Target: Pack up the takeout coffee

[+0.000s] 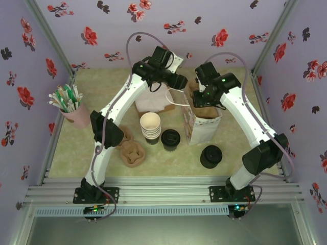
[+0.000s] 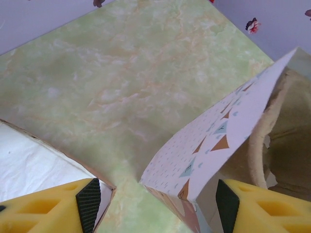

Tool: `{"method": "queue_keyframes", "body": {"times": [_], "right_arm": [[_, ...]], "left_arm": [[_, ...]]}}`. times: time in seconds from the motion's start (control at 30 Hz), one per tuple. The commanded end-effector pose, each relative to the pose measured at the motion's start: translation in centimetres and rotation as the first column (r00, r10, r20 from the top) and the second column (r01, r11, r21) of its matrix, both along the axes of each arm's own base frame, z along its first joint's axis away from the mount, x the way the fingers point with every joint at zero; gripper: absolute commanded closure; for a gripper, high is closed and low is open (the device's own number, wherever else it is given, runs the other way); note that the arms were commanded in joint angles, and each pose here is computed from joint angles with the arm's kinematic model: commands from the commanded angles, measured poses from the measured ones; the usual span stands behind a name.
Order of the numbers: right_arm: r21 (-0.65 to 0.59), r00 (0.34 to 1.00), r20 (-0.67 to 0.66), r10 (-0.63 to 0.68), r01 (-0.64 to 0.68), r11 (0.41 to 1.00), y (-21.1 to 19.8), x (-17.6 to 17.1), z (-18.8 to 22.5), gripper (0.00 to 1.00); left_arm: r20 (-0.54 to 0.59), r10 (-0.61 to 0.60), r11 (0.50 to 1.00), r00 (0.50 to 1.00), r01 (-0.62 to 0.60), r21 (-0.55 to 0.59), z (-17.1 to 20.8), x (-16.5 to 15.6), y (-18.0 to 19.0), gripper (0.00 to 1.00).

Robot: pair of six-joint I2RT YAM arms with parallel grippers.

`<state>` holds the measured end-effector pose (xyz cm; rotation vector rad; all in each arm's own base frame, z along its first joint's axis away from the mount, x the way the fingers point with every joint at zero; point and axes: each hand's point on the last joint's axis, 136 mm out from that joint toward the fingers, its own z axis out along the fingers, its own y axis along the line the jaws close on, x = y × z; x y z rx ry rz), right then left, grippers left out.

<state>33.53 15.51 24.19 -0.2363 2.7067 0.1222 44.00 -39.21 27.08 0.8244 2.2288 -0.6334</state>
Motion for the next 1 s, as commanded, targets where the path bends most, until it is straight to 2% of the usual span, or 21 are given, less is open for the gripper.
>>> {"method": "queue_keyframes", "body": {"times": [0.0,0.53,0.97], "right_arm": [[0.001,0.999,-0.027,-0.018,0.018,1.0,-0.3,-0.6,-0.4,0.64],[-0.005,0.998,-0.062,-0.021,0.02,1.0,-0.3,0.0,-1.3,0.64],[-0.07,0.991,-0.126,-0.051,0.042,0.997,-0.7,0.5,-2.7,0.65]], "left_arm": [[0.001,0.046,0.999,0.999,-0.046,-0.005,0.1,0.9,0.5,0.34],[-0.029,0.039,0.993,0.999,-0.042,-0.112,2.1,0.4,-0.6,0.33],[0.031,0.054,0.968,0.998,-0.045,-0.247,8.6,-2.0,0.8,0.31]]}}
